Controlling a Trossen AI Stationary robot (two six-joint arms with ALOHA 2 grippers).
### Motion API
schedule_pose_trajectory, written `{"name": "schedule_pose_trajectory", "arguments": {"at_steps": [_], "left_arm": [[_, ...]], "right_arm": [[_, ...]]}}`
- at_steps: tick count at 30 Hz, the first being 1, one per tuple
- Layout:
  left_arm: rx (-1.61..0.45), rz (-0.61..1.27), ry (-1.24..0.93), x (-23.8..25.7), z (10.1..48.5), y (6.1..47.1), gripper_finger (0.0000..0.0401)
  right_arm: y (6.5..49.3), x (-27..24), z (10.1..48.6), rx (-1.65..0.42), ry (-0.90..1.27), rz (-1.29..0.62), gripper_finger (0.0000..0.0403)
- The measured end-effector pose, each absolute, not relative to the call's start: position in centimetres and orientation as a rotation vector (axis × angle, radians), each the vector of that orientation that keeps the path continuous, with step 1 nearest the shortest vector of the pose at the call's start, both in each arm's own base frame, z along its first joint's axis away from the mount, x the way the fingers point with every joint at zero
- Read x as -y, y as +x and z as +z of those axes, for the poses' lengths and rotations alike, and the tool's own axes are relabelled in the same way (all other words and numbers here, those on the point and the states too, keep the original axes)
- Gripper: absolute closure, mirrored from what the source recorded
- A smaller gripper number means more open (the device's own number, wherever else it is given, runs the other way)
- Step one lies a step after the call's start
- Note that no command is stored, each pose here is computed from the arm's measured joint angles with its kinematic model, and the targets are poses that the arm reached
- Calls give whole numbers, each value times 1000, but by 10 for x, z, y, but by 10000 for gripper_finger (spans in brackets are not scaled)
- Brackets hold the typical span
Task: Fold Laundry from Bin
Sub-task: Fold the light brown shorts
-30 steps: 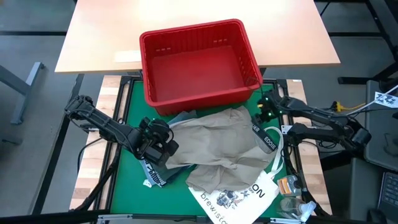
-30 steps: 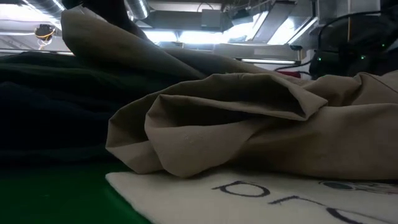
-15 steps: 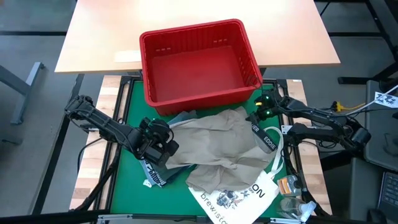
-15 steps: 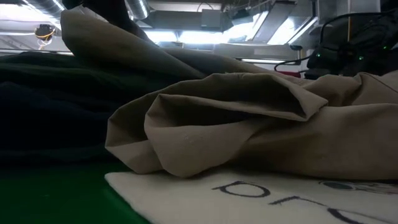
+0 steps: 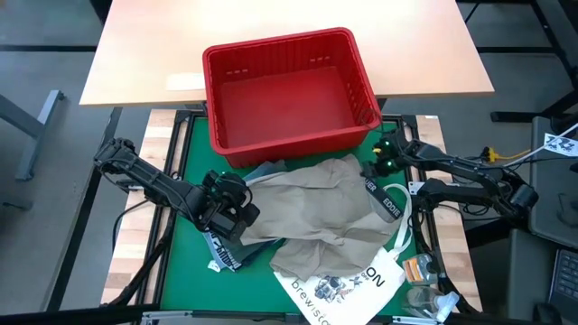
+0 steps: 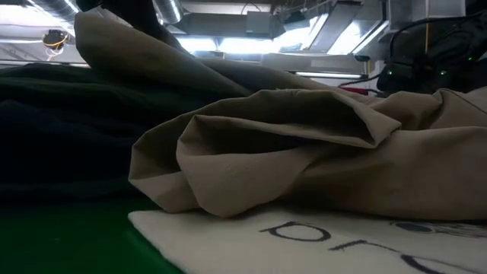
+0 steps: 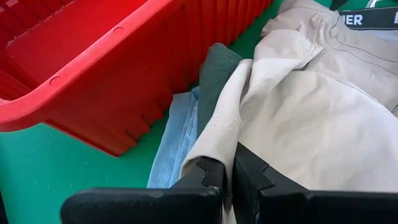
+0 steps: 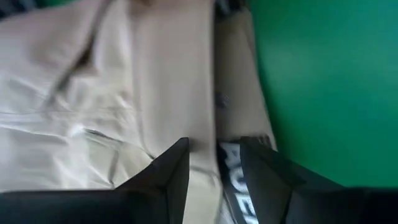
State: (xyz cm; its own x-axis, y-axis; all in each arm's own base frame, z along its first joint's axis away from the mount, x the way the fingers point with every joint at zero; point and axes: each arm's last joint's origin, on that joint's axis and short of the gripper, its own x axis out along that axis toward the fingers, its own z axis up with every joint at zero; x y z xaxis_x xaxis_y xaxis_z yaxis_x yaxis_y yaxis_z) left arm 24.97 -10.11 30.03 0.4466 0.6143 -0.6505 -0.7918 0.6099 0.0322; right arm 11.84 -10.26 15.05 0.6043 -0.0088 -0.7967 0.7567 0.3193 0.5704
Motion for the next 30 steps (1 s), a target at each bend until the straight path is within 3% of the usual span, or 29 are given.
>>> {"name": "schedule_pose_trajectory", "arguments": {"at_steps": [6, 21, 30], "left_arm": [[-673, 886, -295, 101, 300, 250, 395], [-673, 886, -294, 101, 300, 250, 395], [-673, 886, -294, 101, 300, 250, 395]], "right_arm": [[115, 99, 148, -852, 1152, -582, 260], [114, 96, 124, -712, 1118, -485, 260], [123, 102, 134, -570, 1050, -380, 260]]}}
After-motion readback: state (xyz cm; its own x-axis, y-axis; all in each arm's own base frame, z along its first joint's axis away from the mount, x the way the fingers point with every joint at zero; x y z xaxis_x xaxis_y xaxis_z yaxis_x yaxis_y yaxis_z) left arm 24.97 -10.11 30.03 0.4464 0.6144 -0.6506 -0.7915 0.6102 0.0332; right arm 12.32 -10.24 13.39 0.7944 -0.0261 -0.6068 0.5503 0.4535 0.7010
